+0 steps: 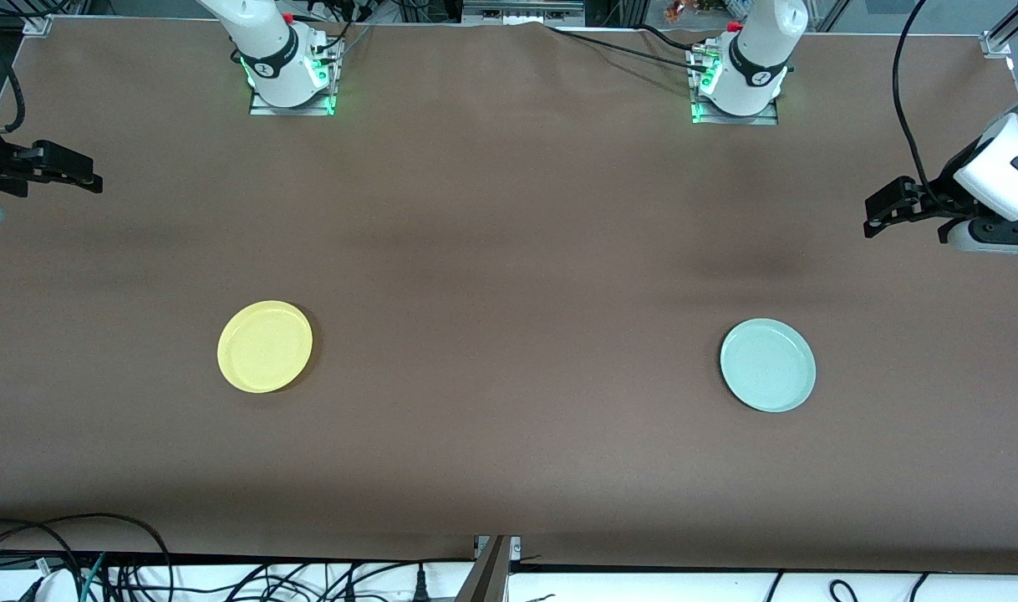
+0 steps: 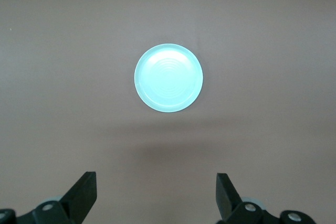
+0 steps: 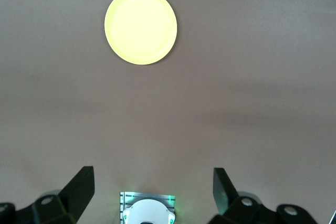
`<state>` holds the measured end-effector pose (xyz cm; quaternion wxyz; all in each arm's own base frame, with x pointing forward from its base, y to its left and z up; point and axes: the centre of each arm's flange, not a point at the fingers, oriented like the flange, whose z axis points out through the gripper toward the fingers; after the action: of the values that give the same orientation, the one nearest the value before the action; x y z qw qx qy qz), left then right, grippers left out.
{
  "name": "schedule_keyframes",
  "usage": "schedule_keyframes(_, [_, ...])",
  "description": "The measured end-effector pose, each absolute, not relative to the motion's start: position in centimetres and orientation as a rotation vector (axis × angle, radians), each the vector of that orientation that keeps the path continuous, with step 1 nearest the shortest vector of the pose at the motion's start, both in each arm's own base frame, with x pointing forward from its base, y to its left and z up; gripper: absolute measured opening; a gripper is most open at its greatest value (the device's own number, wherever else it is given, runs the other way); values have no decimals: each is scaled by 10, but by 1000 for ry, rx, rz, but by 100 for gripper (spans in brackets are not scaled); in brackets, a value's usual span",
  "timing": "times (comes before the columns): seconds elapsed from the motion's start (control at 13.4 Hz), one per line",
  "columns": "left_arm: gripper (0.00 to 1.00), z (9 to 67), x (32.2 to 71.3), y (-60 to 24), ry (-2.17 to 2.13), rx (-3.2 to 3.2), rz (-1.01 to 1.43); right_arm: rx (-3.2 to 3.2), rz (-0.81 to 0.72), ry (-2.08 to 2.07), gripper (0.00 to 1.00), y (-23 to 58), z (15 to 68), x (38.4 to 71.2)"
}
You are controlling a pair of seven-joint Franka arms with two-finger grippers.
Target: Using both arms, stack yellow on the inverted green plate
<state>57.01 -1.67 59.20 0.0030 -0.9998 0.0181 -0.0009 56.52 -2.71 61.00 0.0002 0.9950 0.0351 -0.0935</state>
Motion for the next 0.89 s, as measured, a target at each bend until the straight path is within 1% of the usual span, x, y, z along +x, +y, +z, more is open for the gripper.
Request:
schedule_keyframes(0.59, [100,596,570,-23,73,-3135,-17,3125,-294,110,100,-27,610,565])
schedule_keyframes(0.89, [100,592,569,-23,70,-3135,28,3125,-294,110,100,-27,610,565])
